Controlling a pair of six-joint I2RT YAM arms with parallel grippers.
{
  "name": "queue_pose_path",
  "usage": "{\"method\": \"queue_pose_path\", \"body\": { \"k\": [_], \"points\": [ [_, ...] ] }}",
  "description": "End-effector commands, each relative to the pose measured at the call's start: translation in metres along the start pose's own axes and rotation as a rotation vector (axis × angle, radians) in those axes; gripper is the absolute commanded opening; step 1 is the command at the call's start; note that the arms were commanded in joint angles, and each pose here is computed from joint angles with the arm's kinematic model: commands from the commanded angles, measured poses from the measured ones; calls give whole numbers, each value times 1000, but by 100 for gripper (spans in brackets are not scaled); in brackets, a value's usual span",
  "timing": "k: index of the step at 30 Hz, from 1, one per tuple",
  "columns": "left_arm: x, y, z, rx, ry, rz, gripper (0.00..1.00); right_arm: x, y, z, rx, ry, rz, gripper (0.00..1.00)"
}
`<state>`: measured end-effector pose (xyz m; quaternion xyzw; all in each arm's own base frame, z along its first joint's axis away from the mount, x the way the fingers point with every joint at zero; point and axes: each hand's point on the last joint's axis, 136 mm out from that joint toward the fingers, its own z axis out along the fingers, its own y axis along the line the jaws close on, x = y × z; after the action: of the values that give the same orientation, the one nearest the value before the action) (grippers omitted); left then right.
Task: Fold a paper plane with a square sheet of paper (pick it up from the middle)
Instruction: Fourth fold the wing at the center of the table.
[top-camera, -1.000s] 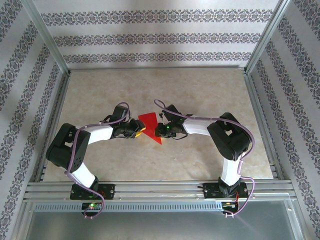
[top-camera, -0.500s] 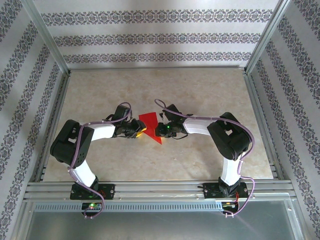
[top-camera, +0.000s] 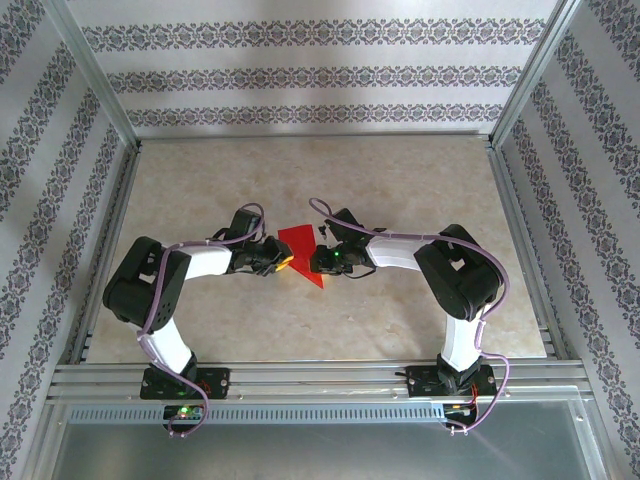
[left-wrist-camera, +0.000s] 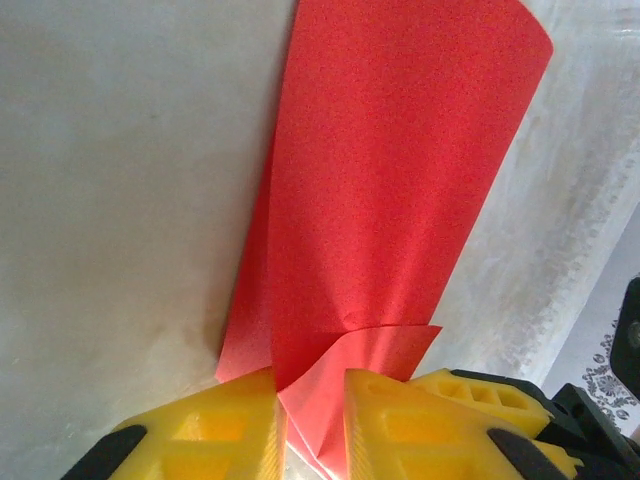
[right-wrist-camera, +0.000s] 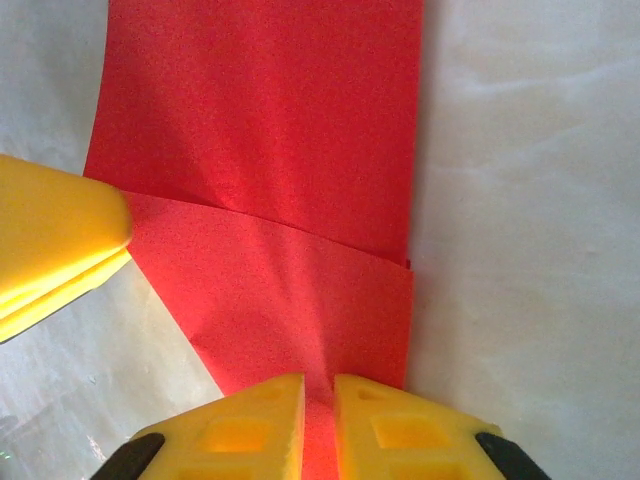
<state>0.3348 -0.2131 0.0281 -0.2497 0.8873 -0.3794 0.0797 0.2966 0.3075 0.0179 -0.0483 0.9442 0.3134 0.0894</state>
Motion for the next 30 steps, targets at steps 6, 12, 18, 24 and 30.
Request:
{"method": "queue_pose_path", "body": {
  "k": [6, 12, 18, 24, 30],
  "points": [
    [0, -17, 8, 56, 34, 60, 14, -16, 13, -12, -42, -47, -93, 26],
    [-3, -21, -1, 52, -8, 48, 6, -25, 12, -43, 32, -168, -192, 35],
    [-4, -25, -12, 3, -67, 35, 5, -11, 2, -65, 279, -294, -381, 37],
    [-1, -28, -15, -43, -88, 31, 5, 7, 11, -47, 359, -269, -475, 37],
    [0, -26, -15, -63, -89, 26, 5, 14, 19, -22, 376, -225, -504, 36]
  ]
}}
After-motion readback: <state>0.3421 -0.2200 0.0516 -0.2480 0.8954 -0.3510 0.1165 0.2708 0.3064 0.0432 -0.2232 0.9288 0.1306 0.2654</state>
